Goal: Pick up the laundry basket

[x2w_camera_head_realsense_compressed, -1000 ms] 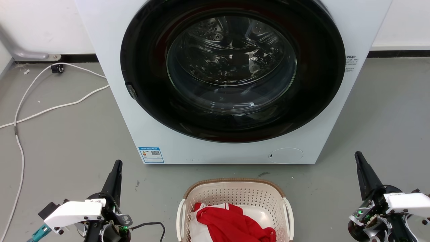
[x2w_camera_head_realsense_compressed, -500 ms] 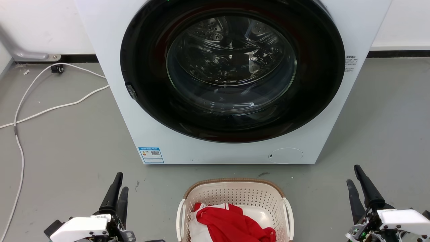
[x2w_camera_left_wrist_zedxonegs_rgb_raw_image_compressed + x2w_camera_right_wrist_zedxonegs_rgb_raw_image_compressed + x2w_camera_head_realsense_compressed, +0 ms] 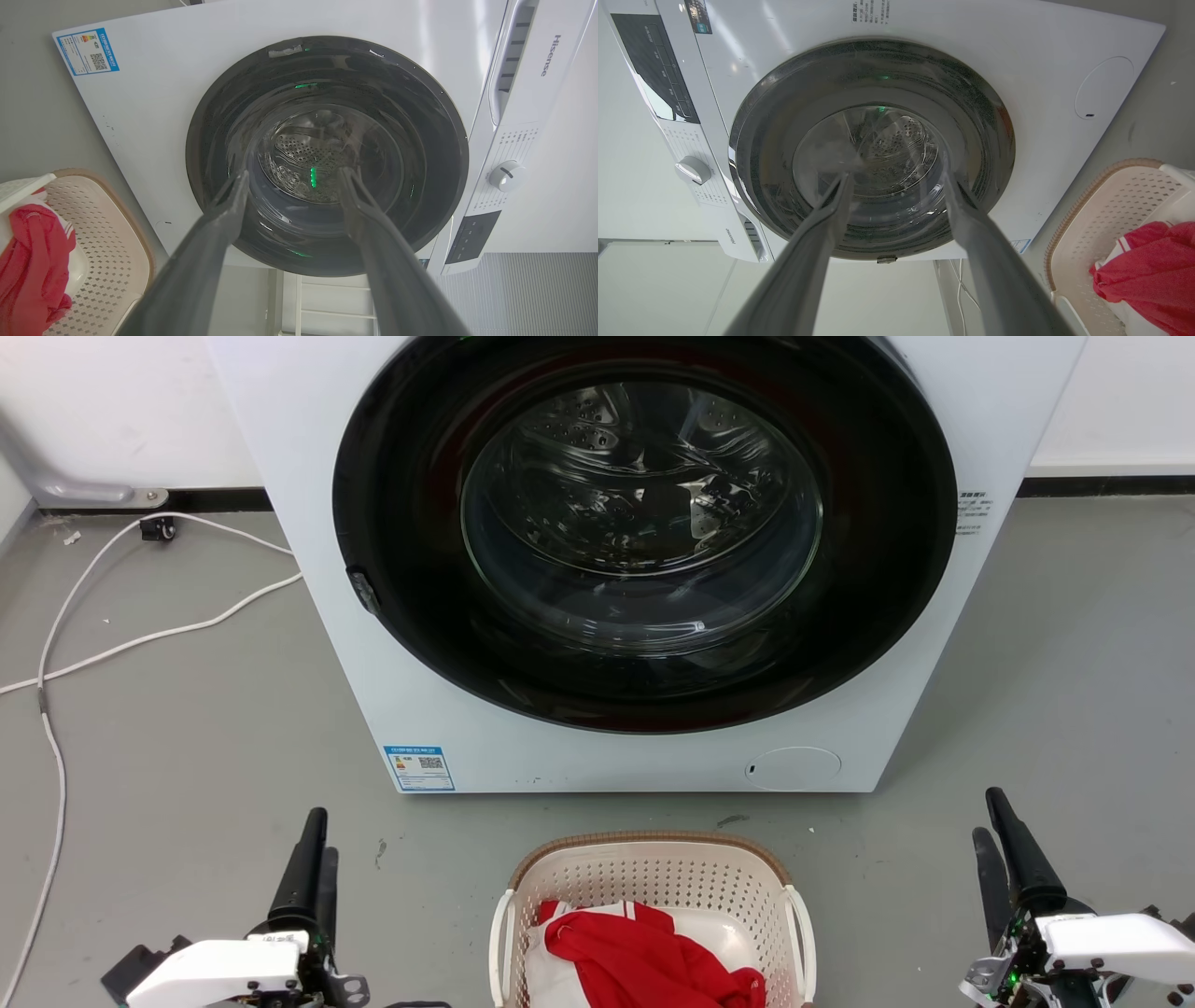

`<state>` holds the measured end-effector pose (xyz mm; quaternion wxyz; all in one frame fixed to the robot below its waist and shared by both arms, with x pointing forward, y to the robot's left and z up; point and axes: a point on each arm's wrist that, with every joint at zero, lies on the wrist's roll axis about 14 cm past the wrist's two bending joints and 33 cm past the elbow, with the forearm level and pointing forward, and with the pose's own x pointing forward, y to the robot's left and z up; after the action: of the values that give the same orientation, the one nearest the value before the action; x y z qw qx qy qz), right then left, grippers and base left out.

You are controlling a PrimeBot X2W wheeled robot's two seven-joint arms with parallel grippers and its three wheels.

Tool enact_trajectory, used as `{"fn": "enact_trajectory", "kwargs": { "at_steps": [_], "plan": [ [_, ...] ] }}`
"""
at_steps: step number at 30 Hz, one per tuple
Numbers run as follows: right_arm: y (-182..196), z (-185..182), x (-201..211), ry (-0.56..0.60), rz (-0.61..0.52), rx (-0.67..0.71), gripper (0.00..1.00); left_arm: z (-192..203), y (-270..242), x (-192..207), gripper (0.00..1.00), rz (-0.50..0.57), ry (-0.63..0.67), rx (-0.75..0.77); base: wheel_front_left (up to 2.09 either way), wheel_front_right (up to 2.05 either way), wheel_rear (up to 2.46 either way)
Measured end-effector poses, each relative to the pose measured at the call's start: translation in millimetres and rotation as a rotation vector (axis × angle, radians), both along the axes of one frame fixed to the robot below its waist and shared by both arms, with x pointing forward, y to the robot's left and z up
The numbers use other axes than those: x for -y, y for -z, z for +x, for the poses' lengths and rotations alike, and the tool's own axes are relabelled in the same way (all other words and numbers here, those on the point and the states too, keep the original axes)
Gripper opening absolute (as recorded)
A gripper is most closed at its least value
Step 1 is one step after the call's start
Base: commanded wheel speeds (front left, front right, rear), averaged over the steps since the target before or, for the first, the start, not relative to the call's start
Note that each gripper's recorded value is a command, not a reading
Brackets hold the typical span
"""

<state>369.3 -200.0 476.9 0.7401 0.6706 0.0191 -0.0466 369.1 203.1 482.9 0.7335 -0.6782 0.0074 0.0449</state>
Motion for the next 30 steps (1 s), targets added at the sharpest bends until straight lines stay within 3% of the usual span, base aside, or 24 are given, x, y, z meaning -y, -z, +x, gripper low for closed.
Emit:
{"fn": "enact_trajectory", "kwargs": {
  "at_steps": [12, 13, 16, 30],
  "plan": [
    [-12, 1, 10, 0.022, -0.251, 0.023, 1.00, -4, -9, -28, 1.00, 0.167, -0.091, 0.006, 0.00, 0.00, 0.00],
    [-19, 2, 10, 0.016, -0.350, 0.039, 1.00, -3, -14, -31, 1.00, 0.216, -0.102, 0.006, 0.00, 0.00, 0.00],
    [-29, 4, 6, 0.001, -0.465, 0.067, 1.00, -2, -20, -31, 1.00, 0.285, -0.105, 0.012, 0.00, 0.00, 0.00],
    [-67, 6, -13, -0.027, -0.871, 0.190, 1.00, -2, -58, -18, 1.00, 0.567, -0.104, 0.095, 0.00, 0.00, 0.00]
  ]
}}
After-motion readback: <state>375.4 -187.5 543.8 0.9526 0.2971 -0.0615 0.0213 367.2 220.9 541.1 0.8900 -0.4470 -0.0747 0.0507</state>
